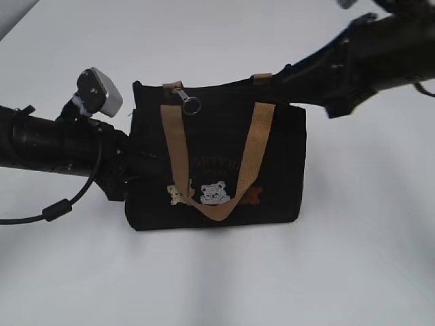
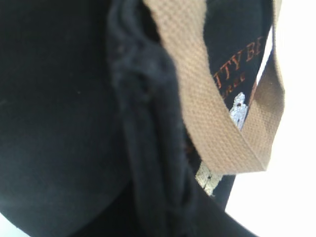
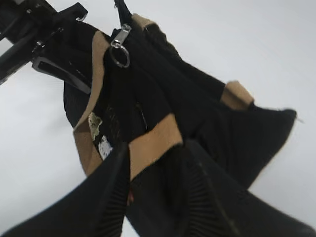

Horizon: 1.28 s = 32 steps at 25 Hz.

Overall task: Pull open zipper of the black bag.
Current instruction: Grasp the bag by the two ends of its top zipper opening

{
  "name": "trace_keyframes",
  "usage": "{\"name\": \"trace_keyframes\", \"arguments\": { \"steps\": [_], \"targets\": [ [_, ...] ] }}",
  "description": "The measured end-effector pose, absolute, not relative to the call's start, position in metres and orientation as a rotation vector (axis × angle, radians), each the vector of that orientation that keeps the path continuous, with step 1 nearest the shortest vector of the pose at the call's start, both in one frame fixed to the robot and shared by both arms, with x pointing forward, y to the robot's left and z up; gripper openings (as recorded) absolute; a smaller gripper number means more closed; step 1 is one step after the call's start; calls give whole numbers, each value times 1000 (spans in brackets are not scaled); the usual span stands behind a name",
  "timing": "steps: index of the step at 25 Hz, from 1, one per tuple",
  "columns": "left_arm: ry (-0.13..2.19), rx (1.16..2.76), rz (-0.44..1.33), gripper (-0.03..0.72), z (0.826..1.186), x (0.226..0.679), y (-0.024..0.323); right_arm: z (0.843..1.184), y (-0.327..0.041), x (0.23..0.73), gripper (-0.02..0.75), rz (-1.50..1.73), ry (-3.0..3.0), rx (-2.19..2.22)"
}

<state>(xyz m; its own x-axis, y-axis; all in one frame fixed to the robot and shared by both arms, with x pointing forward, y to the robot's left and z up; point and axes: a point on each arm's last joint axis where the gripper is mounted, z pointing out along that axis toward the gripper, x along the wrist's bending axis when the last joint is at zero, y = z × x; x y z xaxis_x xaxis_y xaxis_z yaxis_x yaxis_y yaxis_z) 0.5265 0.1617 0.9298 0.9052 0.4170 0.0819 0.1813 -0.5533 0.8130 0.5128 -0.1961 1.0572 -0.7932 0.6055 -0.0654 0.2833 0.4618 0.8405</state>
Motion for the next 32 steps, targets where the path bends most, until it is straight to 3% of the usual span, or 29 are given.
{"name": "trace_keyframes", "arguments": {
  "steps": [5, 13, 15, 17, 18, 20, 22, 28, 30, 32],
  "targets": [
    [426, 2164, 331, 50, 930, 526, 161, 1042, -146, 553, 287, 1258, 2467, 592],
    [424, 2164, 332, 50, 930, 526, 161, 1017, -89, 563, 286, 1192, 2482, 507],
    [425, 2165, 334, 50, 929, 527, 161, 1008, -79, 561, 246, 1169, 2491, 500],
    [428, 2169, 330, 50, 928, 527, 162, 1006, -78, 562, 125, 1163, 2482, 528],
    [429, 2168, 330, 50, 928, 527, 162, 1008, -79, 562, 58, 1171, 2473, 558],
    [430, 2167, 329, 50, 928, 527, 161, 1017, -87, 564, 1, 1203, 2450, 653],
    [427, 2162, 326, 50, 928, 527, 161, 1032, -104, 564, -1, 1231, 2438, 726],
    [422, 2158, 322, 50, 929, 526, 161, 1050, -200, 571, -1, 1112, 2438, 1176],
    [424, 2161, 324, 50, 928, 526, 161, 1050, -215, 570, 36, 1084, 2434, 1290],
    [440, 2164, 324, 59, 928, 527, 161, 1051, -209, 564, 183, 1087, 2482, 1303]
  ]
}}
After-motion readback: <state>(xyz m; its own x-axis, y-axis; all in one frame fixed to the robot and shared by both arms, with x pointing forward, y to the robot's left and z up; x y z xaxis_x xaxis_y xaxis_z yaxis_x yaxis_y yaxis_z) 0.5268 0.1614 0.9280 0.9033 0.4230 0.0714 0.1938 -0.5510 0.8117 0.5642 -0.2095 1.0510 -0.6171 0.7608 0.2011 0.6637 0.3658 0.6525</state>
